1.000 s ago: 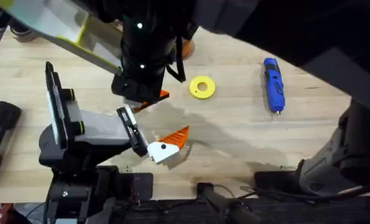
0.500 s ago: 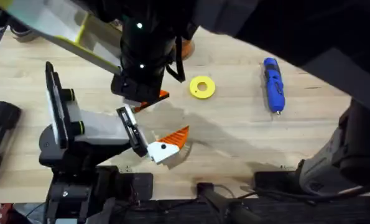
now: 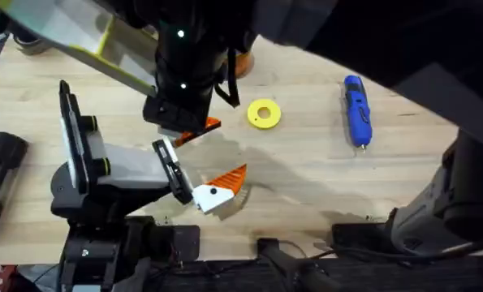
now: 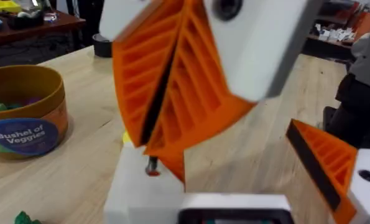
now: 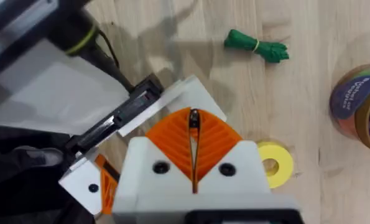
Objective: Pick up the gripper from the table and insert it into the empty holder that is missing its gripper. Then pick up a screw, insert it into the mounting hole, and use the screwdriver to tighten it. Finally, clean up the table by picking up the vegetable and placing it into the bucket.
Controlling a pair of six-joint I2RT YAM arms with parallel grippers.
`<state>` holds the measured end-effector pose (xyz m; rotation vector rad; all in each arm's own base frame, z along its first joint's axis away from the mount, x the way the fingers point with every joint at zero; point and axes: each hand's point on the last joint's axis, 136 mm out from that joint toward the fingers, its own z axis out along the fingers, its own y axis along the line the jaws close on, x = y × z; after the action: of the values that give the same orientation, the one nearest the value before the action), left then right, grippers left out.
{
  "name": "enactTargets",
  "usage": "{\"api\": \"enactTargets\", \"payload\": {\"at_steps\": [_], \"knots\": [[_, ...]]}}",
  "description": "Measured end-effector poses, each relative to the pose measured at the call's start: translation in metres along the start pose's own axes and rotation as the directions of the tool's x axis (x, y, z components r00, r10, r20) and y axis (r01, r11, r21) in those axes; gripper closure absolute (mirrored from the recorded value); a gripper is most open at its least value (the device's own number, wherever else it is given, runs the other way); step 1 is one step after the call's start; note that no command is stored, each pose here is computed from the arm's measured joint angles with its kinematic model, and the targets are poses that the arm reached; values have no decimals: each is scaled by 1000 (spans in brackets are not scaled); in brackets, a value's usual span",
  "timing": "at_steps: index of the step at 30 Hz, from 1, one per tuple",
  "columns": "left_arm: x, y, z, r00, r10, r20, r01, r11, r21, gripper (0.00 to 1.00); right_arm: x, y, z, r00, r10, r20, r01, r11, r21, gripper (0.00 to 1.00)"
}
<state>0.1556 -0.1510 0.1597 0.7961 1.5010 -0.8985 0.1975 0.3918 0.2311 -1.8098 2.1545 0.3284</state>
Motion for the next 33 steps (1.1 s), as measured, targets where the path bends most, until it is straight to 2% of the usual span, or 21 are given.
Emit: {"api": "enactTargets", "payload": {"at_steps": [33], "knots": [[0,0,0,1000,0,0,0,1000,0,15,11,2,15,999,7,-42,-8,1000,-13,995]]}}
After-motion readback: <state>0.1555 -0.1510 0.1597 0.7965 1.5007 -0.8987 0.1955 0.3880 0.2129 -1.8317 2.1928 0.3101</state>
